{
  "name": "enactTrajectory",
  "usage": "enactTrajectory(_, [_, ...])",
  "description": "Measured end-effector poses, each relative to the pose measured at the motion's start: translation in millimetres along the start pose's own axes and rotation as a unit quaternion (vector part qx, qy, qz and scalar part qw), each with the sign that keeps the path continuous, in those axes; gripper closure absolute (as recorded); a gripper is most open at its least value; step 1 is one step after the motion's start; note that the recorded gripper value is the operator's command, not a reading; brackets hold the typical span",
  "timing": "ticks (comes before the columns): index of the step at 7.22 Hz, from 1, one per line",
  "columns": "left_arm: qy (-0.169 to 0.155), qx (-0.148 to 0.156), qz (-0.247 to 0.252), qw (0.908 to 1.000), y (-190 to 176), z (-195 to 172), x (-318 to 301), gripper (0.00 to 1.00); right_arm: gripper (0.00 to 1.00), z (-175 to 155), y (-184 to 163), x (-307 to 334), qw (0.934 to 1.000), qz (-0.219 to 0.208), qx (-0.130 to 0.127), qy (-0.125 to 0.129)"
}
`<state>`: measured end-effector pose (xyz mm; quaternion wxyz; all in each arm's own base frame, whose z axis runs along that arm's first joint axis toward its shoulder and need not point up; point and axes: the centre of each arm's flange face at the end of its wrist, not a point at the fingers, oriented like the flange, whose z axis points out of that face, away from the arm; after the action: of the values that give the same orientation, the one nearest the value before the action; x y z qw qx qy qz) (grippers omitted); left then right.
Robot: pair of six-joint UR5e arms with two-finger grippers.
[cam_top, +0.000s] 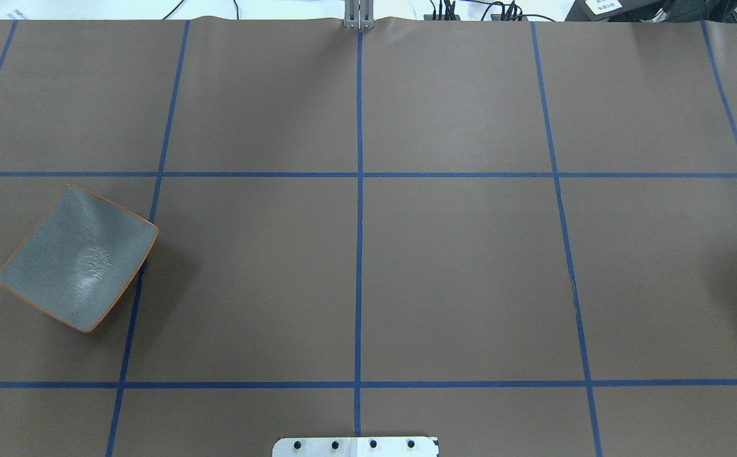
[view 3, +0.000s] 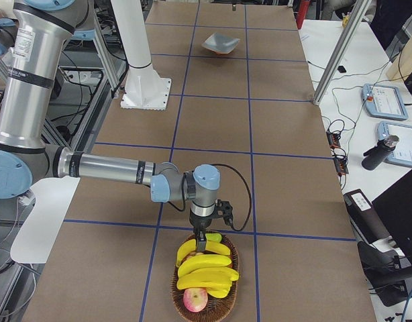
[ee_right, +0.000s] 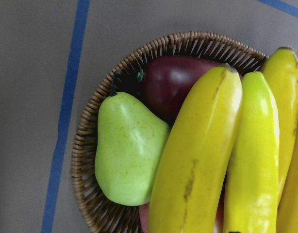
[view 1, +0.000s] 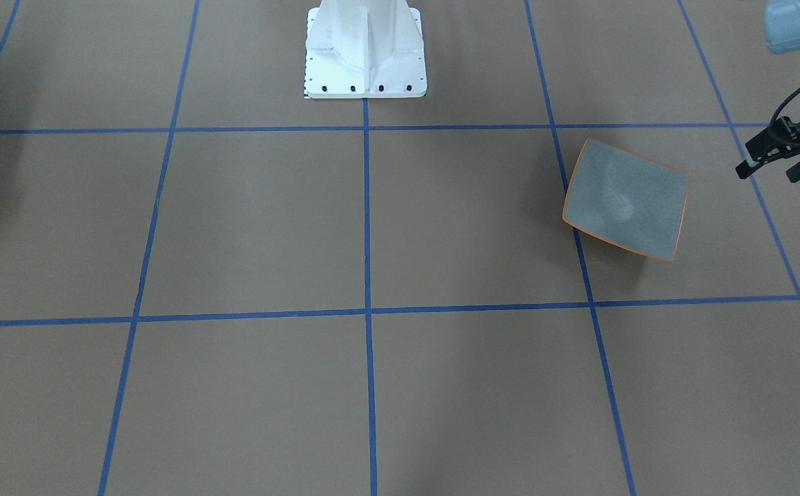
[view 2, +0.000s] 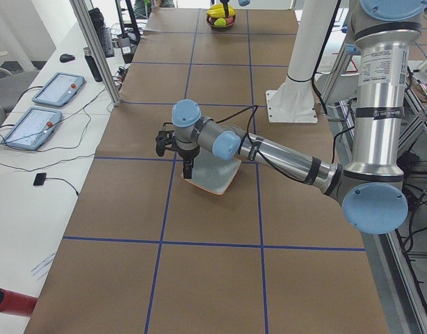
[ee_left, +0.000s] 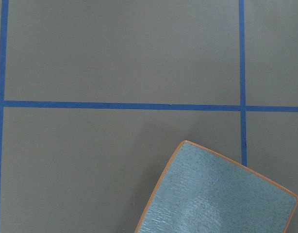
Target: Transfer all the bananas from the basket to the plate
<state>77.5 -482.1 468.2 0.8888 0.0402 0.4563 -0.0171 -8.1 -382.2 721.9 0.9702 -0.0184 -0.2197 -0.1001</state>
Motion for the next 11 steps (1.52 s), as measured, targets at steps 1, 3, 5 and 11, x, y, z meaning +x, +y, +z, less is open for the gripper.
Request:
enactTrajectory(1, [0.001, 0.001, 0.001, 1.0, 0.7, -1.5, 1.7, 0.0, 0.18, 2.6, 1.8, -0.1, 1.0, -0.001, 0.0, -0.003])
enactTrajectory(3, [0.001, 0.001, 0.002, 1.0, 0.9, -2.0, 2.1, 0.0, 0.49, 6.0, 5.2, 0.7, 1.0, -0.004, -0.003, -0.004])
enactTrajectory(5, [-0.001, 0.003, 0.002, 1.0, 0.5, -2.3, 2.3, 0.0, 0.8, 7.4, 6.9, 1.4, 0.9999, -0.008, -0.005, -0.005])
enactTrajectory(11, [0.0, 0.005, -0.001, 1.0, 0.5, -4.5, 5.2, 0.0, 1.0, -14.5, 16.0, -7.0, 0.9994, -0.034, 0.008, -0.005])
